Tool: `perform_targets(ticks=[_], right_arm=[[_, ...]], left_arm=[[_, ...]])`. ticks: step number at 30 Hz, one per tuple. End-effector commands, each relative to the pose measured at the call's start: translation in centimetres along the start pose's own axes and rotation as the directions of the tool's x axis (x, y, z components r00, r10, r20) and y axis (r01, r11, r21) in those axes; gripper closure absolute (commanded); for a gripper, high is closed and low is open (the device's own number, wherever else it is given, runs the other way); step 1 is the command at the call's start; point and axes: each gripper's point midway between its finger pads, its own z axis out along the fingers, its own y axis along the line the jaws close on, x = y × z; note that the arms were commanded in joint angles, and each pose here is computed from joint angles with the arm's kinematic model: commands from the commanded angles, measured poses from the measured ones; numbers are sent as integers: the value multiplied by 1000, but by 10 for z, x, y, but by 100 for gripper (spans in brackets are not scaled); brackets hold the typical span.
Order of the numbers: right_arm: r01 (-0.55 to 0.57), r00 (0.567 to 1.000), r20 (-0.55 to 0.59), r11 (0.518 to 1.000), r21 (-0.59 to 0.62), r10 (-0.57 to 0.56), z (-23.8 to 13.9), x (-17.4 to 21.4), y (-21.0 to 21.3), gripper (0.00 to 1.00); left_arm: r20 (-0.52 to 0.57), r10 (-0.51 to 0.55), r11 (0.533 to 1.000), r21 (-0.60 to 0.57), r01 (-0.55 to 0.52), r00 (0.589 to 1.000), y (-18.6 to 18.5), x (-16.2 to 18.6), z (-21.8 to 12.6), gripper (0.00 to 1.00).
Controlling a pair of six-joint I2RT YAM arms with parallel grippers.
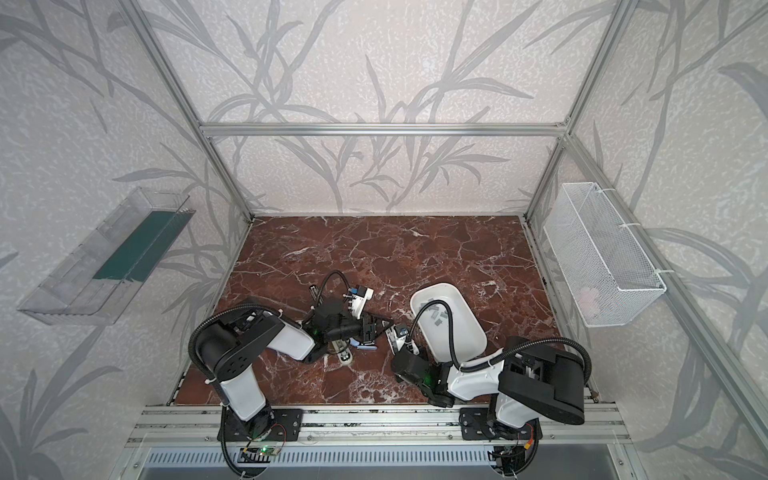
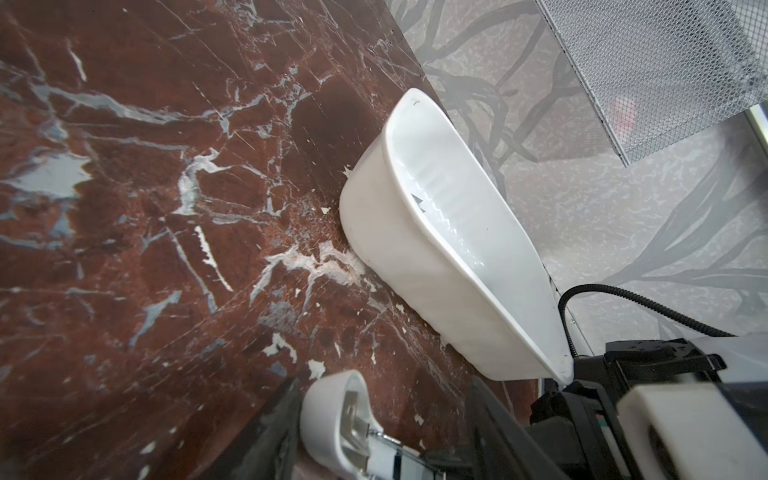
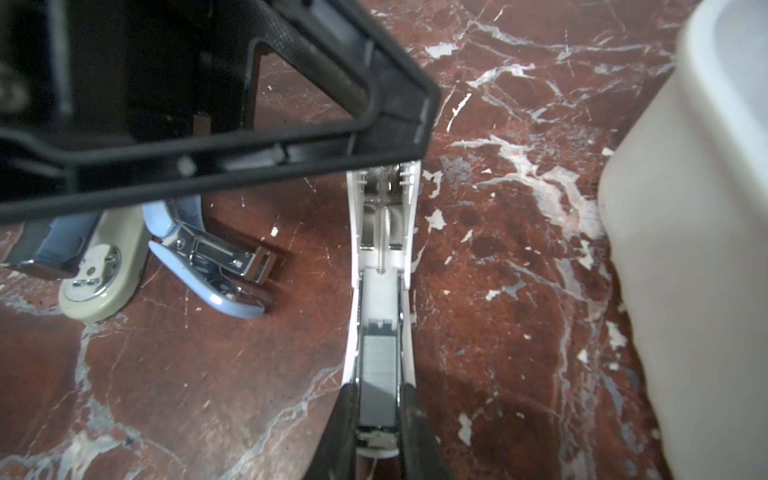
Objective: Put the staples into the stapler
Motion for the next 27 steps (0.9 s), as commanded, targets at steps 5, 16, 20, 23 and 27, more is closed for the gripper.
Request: perform_targets(ticks=[5,16,20,23,27], right_arm=[[-18,999,-34,1000,-22,17,10,5,2,91],[-21,999,-42,1000,-22,20,10,5,-1,83],[-17,999,-32,999,-31,16,2,1,-3,74],[-13,1000,-24,999,-36,12,-7,-4,-5,70],[-5,1000,-12,999,-50,4,-19,-10,-7,61]], left_arm=[[-36,107,984,149,-100,994,-45,3,7,52],[-67,197,966,182,-182,978,-52,23,5,59],[-65,200,970,151,-188,978,-46,23,6,60],[-71,209,971,133,-198,975,-43,24,5,60],[-73,212,971,126,-202,975,-41,24,5,61]])
